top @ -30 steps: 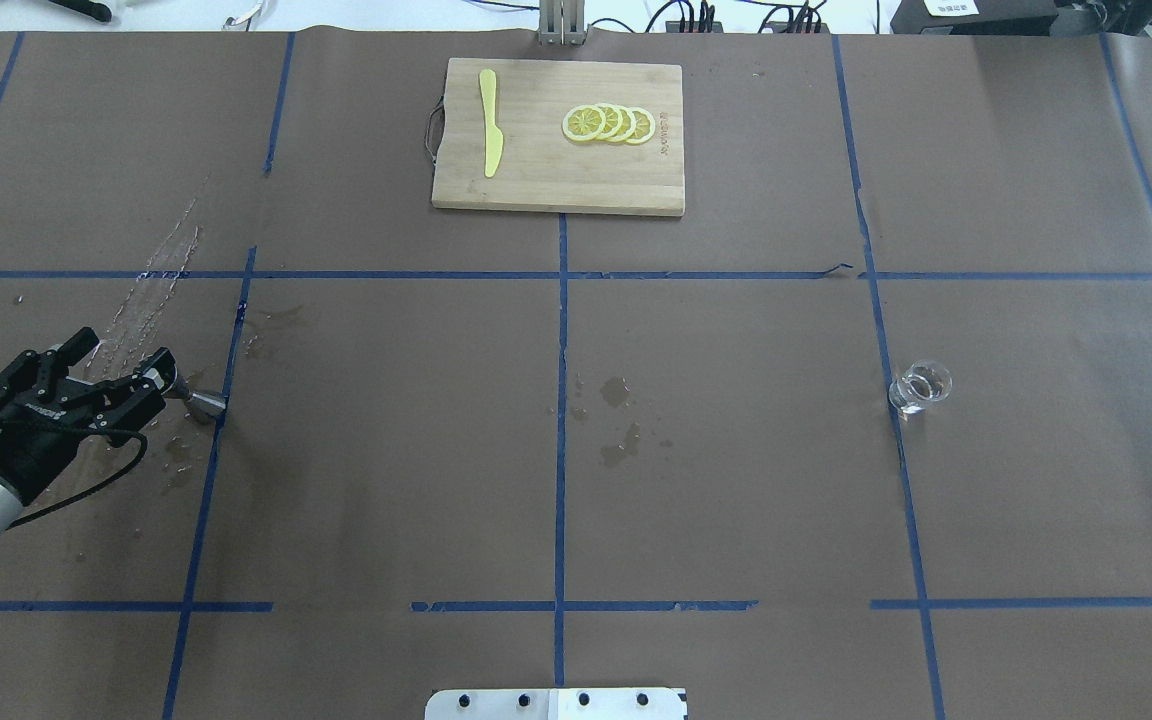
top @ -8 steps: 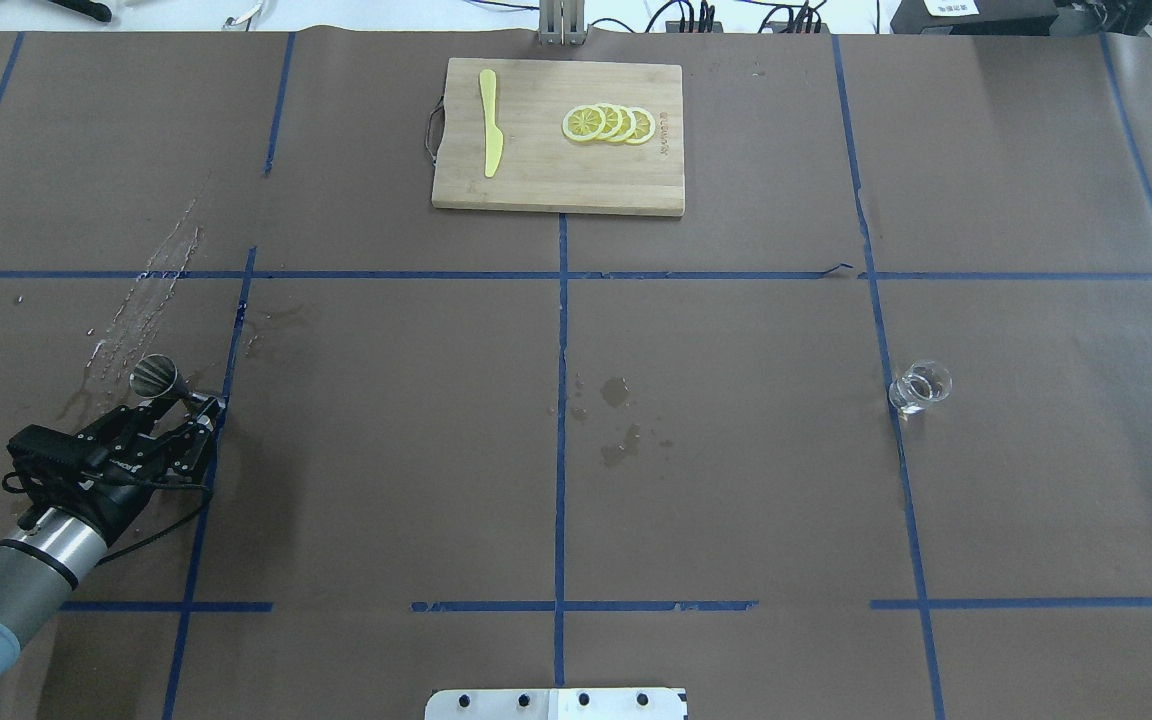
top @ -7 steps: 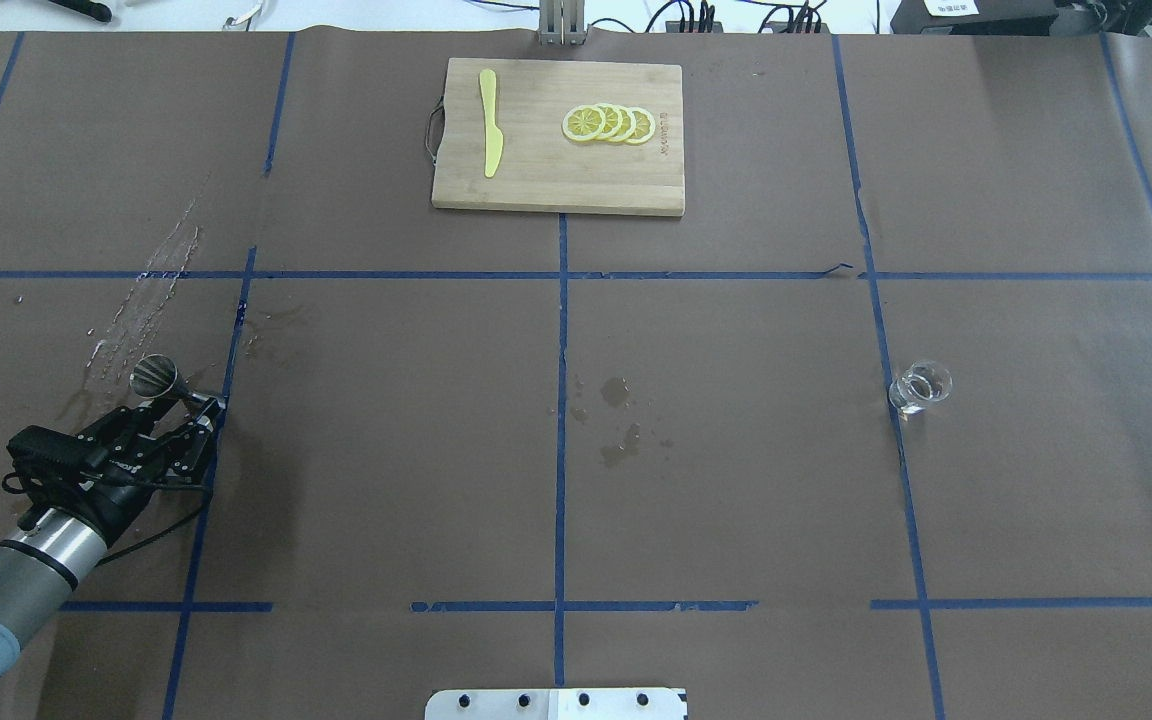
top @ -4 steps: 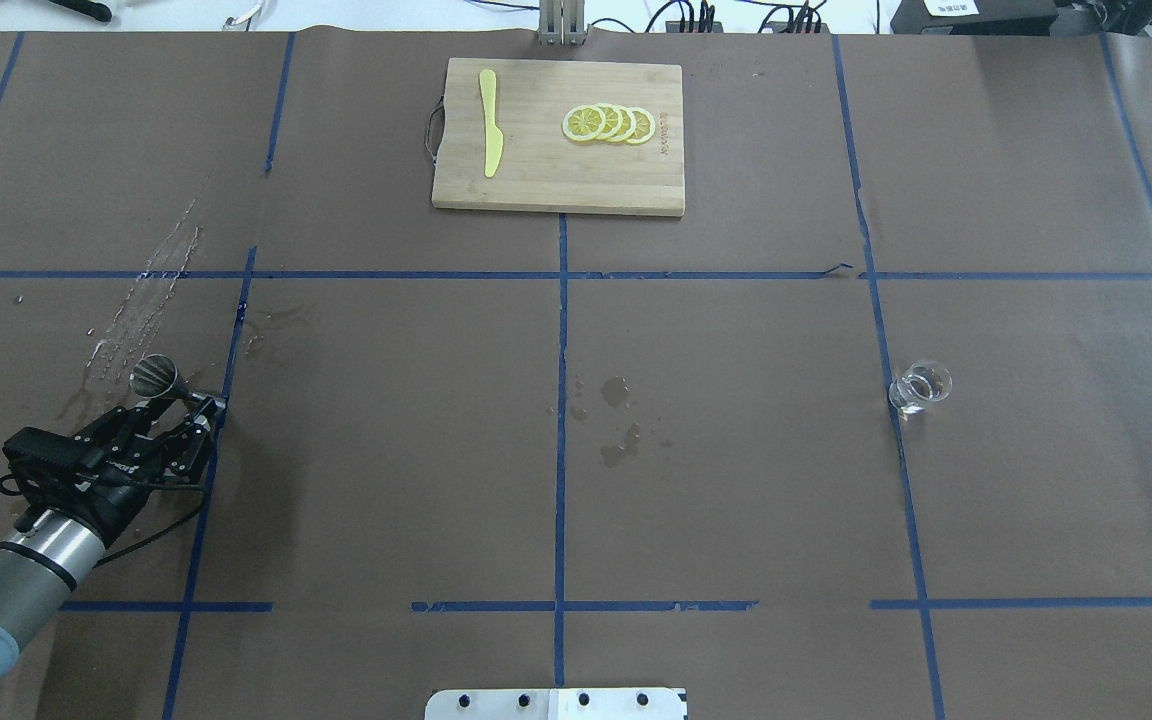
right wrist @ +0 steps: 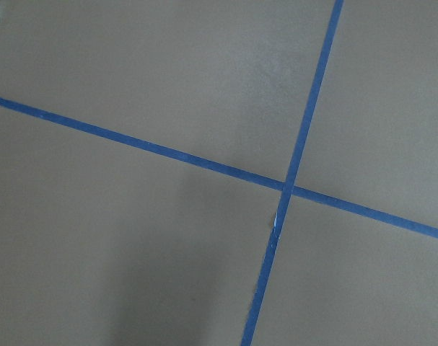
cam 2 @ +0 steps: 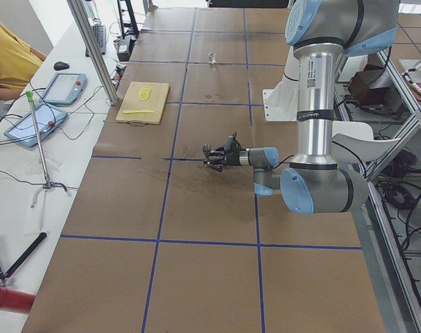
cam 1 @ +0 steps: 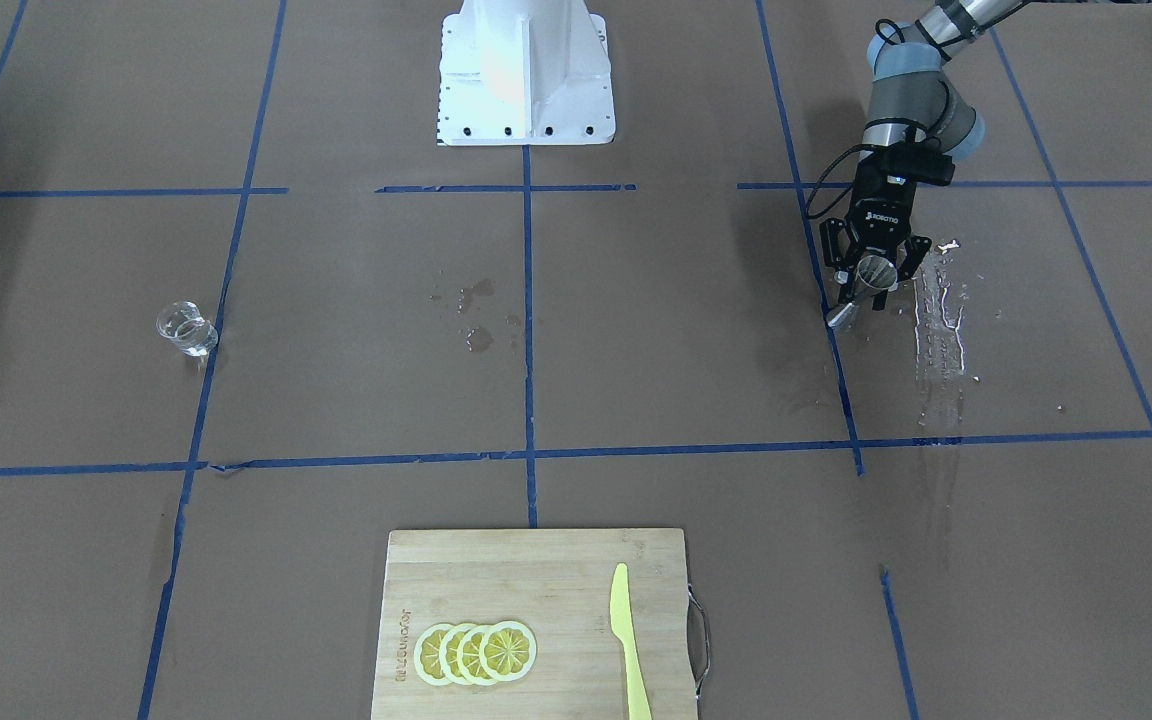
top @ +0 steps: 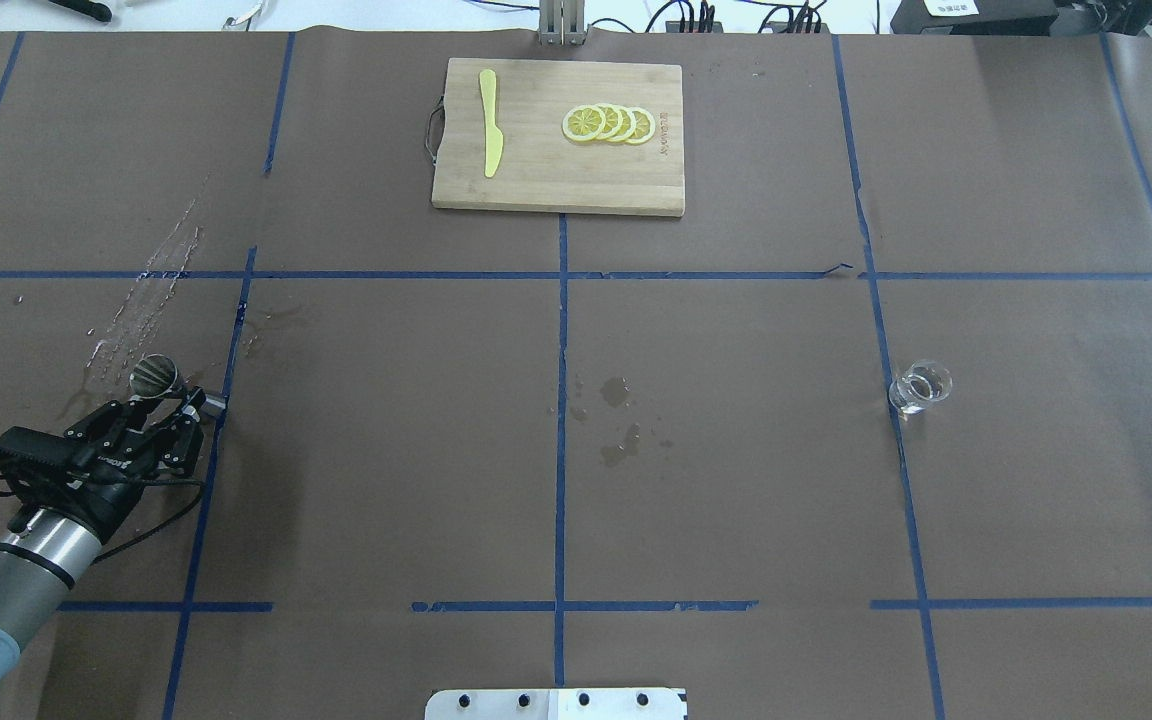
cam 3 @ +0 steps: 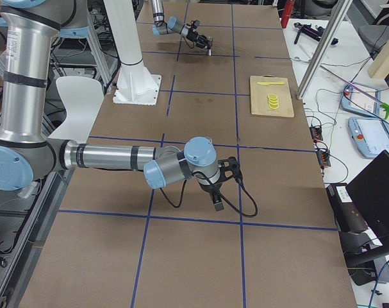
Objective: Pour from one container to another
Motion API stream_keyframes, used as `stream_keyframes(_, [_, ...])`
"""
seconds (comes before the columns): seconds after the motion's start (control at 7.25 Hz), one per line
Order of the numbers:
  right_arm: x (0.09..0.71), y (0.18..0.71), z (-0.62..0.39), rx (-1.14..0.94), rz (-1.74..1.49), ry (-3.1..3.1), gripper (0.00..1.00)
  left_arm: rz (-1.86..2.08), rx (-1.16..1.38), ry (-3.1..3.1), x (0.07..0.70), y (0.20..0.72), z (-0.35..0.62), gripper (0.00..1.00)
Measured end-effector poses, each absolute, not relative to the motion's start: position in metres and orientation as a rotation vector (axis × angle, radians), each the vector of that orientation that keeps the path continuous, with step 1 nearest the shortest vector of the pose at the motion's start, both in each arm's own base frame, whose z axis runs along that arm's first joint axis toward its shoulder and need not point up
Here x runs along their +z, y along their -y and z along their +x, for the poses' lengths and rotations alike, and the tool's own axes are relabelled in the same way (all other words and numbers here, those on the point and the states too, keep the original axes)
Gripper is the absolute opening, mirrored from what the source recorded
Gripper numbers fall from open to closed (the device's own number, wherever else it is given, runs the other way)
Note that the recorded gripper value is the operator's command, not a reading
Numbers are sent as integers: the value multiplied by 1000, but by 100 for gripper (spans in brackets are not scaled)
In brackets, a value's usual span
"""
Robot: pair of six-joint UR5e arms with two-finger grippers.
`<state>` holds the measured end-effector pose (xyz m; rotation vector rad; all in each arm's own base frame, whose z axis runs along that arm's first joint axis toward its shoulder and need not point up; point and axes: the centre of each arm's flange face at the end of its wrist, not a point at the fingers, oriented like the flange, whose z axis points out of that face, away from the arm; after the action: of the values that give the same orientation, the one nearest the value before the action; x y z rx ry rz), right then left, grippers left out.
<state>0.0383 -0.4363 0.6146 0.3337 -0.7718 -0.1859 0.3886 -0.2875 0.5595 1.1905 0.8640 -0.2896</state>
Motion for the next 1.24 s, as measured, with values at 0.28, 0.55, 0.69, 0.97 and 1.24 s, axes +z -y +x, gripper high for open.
stream_keyframes(0.28, [614, 436, 38, -186, 335, 772, 100, 1190, -289, -865, 559, 287, 390, 49])
stream_keyframes(0.55, [614, 437, 38, -186, 335, 772, 100, 1190, -289, -867, 558, 287, 390, 49])
stream_keyframes(0.69, [614, 437, 38, -186, 335, 772, 100, 1190, -289, -867, 558, 287, 391, 34])
stream_keyframes(0.97, [613, 437, 38, -185, 335, 772, 100, 1190, -288, -868, 558, 286, 391, 0])
stream_keyframes(1.24, [613, 437, 38, -185, 334, 772, 100, 1190, -289, -869, 558, 286, 391, 0])
